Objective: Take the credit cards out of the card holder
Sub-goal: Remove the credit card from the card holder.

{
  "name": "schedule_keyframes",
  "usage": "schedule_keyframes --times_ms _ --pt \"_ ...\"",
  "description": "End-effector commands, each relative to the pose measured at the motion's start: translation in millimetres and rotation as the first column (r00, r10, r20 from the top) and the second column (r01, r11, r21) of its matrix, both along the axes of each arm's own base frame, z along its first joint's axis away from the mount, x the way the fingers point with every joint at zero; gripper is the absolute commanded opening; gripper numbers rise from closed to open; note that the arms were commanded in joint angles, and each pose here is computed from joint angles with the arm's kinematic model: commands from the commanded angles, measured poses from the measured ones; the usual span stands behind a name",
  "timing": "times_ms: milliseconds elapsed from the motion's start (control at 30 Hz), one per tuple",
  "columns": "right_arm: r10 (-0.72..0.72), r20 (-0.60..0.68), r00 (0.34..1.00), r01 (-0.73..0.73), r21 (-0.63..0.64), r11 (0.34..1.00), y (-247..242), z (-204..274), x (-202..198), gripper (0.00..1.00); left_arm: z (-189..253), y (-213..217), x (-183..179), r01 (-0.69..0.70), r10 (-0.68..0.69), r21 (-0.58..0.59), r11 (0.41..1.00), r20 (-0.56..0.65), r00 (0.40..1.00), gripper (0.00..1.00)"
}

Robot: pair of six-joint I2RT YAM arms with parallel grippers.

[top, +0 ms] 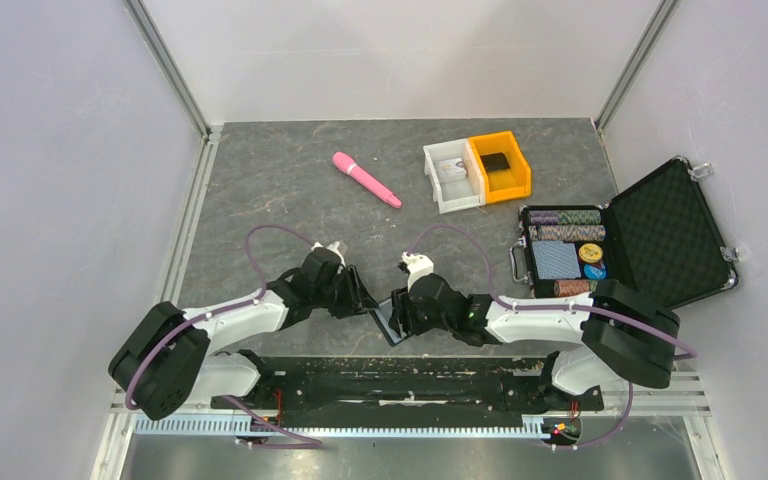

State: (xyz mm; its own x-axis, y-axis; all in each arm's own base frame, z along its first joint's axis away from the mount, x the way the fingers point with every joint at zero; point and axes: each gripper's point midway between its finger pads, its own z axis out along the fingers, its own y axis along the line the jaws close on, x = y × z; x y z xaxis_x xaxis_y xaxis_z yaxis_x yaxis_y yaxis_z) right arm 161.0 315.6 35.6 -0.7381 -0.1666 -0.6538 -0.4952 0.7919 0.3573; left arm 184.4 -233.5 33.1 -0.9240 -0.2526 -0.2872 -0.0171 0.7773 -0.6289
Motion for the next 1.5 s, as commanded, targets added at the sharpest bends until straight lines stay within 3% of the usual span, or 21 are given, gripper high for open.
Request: schedule_keyframes --times_ms 0,133,167,300,533,767,900,1133,1467 --pt "-0.017 0.022 1.000 0.016 0.038 0.999 2 11 6 0.51 21 -15 12 0.006 -0.002 -0.073 0.997 0.053 0.999 0.45" --pt "-0.022 0.027 0.999 0.021 0.036 0.999 1 11 7 0.31 19 -14 11 0.004 -0.001 -0.066 0.998 0.049 0.999 0.45" --pt "-0.025 0.029 0.999 0.024 0.035 0.999 1 11 8 0.31 18 -14 11 0.004 -0.001 -0.063 0.998 0.046 0.999 0.45" --pt "-0.007 0.036 0.999 0.008 -0.005 1.000 0 9 8 0.54 15 -10 12 -0.015 0.017 -0.039 0.999 0.045 0.999 0.44" --pt "0.031 0.070 0.997 -0.026 -0.064 0.998 7 11 12 0.59 16 22 17 -0.121 0.113 0.087 0.989 0.085 0.990 0.46" --pt "0.076 0.110 0.991 -0.059 -0.148 0.987 19 10 10 0.68 14 34 11 -0.150 0.140 0.108 0.983 0.093 0.986 0.47" --pt "0.066 0.130 0.989 -0.034 -0.237 0.971 11 0 14 0.68 10 36 8 -0.155 0.147 0.106 0.982 0.085 0.986 0.48" --pt "0.050 0.140 0.989 -0.010 -0.270 0.963 6 -6 17 0.57 6 33 5 -0.130 0.124 0.099 0.987 0.068 0.990 0.48" --pt "0.040 0.161 0.986 0.001 -0.248 0.969 7 3 19 0.21 5 32 4 -0.125 0.119 0.098 0.987 0.064 0.991 0.48"
